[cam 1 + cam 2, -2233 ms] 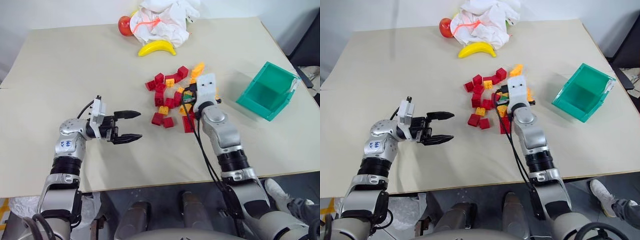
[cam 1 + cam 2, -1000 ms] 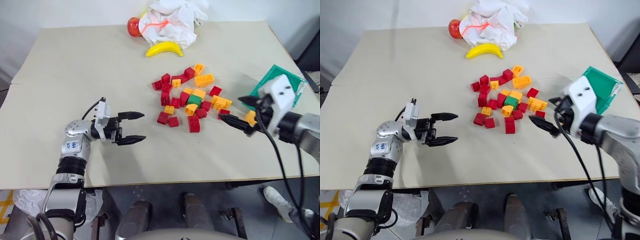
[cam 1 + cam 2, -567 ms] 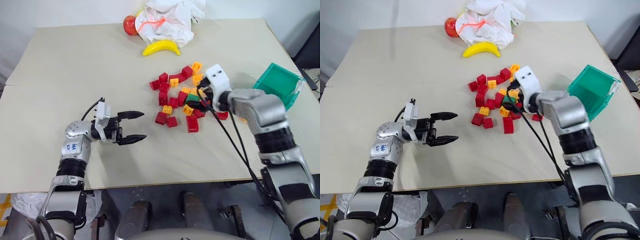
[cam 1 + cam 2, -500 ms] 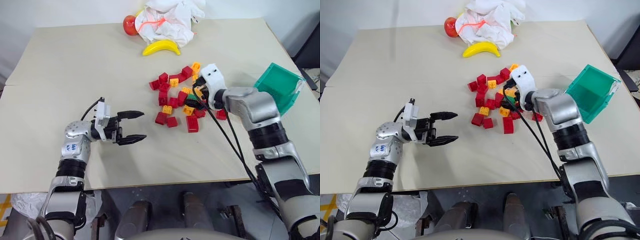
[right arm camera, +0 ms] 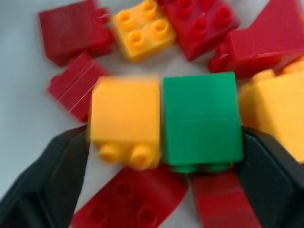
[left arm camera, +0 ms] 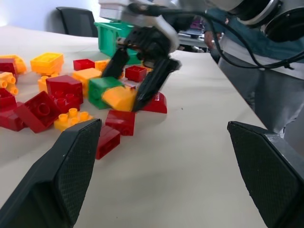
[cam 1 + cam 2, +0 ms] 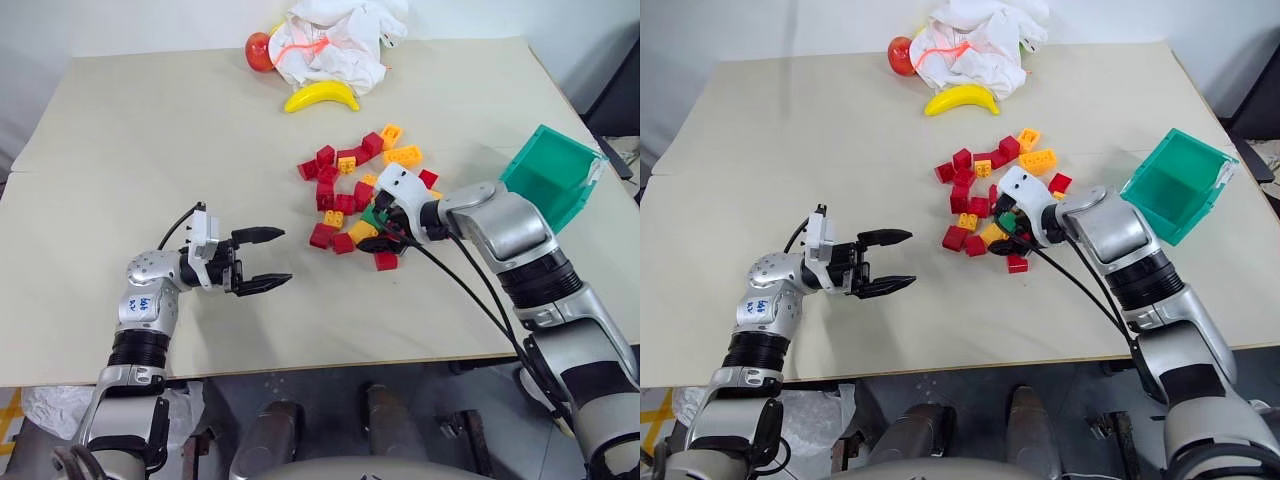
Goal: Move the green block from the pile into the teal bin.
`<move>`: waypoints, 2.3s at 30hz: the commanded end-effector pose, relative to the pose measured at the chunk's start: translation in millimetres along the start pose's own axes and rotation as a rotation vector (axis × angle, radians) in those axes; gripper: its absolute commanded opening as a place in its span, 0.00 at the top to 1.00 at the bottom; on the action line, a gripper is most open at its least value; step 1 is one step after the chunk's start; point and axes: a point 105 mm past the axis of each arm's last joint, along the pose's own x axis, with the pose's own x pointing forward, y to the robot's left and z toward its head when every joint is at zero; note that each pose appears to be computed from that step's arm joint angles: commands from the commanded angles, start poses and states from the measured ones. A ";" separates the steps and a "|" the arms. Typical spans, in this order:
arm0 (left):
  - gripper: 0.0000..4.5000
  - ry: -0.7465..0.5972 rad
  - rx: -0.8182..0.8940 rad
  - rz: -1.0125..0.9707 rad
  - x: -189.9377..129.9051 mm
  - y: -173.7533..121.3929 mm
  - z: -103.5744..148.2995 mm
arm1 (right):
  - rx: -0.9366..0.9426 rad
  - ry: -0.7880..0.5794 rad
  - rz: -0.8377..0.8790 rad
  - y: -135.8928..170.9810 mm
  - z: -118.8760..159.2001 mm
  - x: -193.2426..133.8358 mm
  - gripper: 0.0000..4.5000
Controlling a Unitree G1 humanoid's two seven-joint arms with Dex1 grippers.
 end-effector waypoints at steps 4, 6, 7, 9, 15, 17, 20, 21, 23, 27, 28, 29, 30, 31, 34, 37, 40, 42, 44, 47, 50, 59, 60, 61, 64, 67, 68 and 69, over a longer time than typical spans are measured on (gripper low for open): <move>0.00 -0.020 0.037 -0.005 2.9 2.8 9.4 | 0.015 -0.020 -0.091 -20.0 -0.8 0.5 0.00; 0.00 -0.020 0.040 -0.007 3.8 3.3 9.7 | 0.020 -0.035 -0.113 -26.3 0.6 2.0 0.00; 0.00 -0.020 0.041 -0.008 4.1 3.5 9.7 | 0.020 -0.039 -0.120 -28.5 0.7 2.7 0.00; 0.00 -0.021 0.042 -0.008 4.5 3.4 9.8 | 0.004 -0.037 -0.130 -31.6 -0.2 3.6 0.00; 0.00 -0.021 0.045 -0.008 4.2 1.6 9.9 | -0.060 -0.158 -0.052 -19.4 24.1 -8.2 0.00; 0.00 -0.022 0.046 -0.008 4.2 0.5 9.8 | -0.052 -0.197 -0.047 -19.8 27.2 -13.4 0.00; 0.00 -0.023 0.046 -0.006 3.9 -0.9 9.8 | -0.032 -0.250 -0.073 -26.8 28.3 -20.3 0.00; 0.00 -0.023 0.046 -0.006 3.9 -1.4 9.7 | -0.020 -0.273 -0.091 -31.5 29.4 -23.5 0.00; 0.00 -0.023 0.045 -0.006 4.0 -2.1 9.6 | 0.004 -0.287 -0.129 -41.0 27.8 -27.5 0.00; 0.00 -0.023 0.045 -0.006 4.1 -2.8 9.8 | -0.010 -0.218 -0.214 -58.6 11.7 -27.1 0.00; 0.00 -0.023 0.045 -0.007 4.0 -2.7 10.0 | -0.012 -0.206 -0.231 -62.0 8.7 -26.5 0.00; 0.00 -0.023 0.045 -0.007 4.0 -2.5 10.1 | -0.013 -0.200 -0.241 -64.2 7.1 -26.1 0.00; 0.00 -0.023 0.046 -0.007 4.1 -2.3 10.2 | -0.017 -0.191 -0.254 -66.5 5.4 -25.3 0.00; 0.00 -0.022 0.046 -0.007 4.2 -2.0 10.3 | -0.025 -0.178 -0.263 -68.2 2.8 -23.3 0.00; 0.00 -0.023 0.046 -0.008 5.0 -1.2 10.3 | -0.058 -0.156 -0.226 -60.5 -1.7 -13.1 0.00; 0.00 -0.025 0.045 -0.007 5.9 -0.3 10.4 | -0.073 -0.163 -0.166 -47.9 1.2 -4.8 0.00; 0.00 -0.026 0.046 -0.007 6.8 0.6 10.3 | -0.072 -0.189 -0.139 -41.0 8.2 2.6 0.00; 0.00 -0.027 0.046 -0.006 7.5 1.4 10.5 | -0.069 -0.208 -0.141 -40.8 13.1 6.3 0.00; 0.00 -0.028 0.047 -0.004 8.2 2.2 10.6 | -0.066 -0.222 -0.155 -43.2 16.8 9.6 0.00; 0.00 -0.030 0.047 -0.001 8.7 2.4 10.3 | -0.055 -0.242 -0.179 -48.0 21.6 13.3 0.00; 0.00 -0.031 0.046 0.004 8.5 2.2 9.9 | -0.041 -0.266 -0.193 -51.3 26.7 15.0 0.04; 0.00 -0.031 0.047 0.015 7.1 2.7 9.3 | -0.063 -0.351 -0.219 -55.2 39.1 16.0 0.65; 0.00 -0.031 0.047 0.015 7.1 2.7 9.1 | -0.066 -0.362 -0.218 -55.0 40.2 15.9 0.65; 0.00 -0.032 0.047 0.016 7.2 2.8 9.2 | -0.066 -0.369 -0.217 -54.7 40.4 16.8 0.65; 0.00 -0.034 0.048 0.017 7.7 3.0 9.3 | -0.064 -0.369 -0.217 -54.5 39.4 19.8 0.65; 0.00 -0.035 0.048 0.018 7.8 3.1 9.2 | -0.064 -0.405 -0.188 -48.4 45.6 18.7 0.67; 0.00 -0.036 0.048 0.018 7.8 2.9 9.3 | -0.066 -0.409 -0.183 -47.2 46.4 18.2 0.67; 0.00 -0.036 0.048 0.018 7.8 2.6 9.3 | -0.076 -0.410 -0.179 -45.8 46.8 16.6 0.67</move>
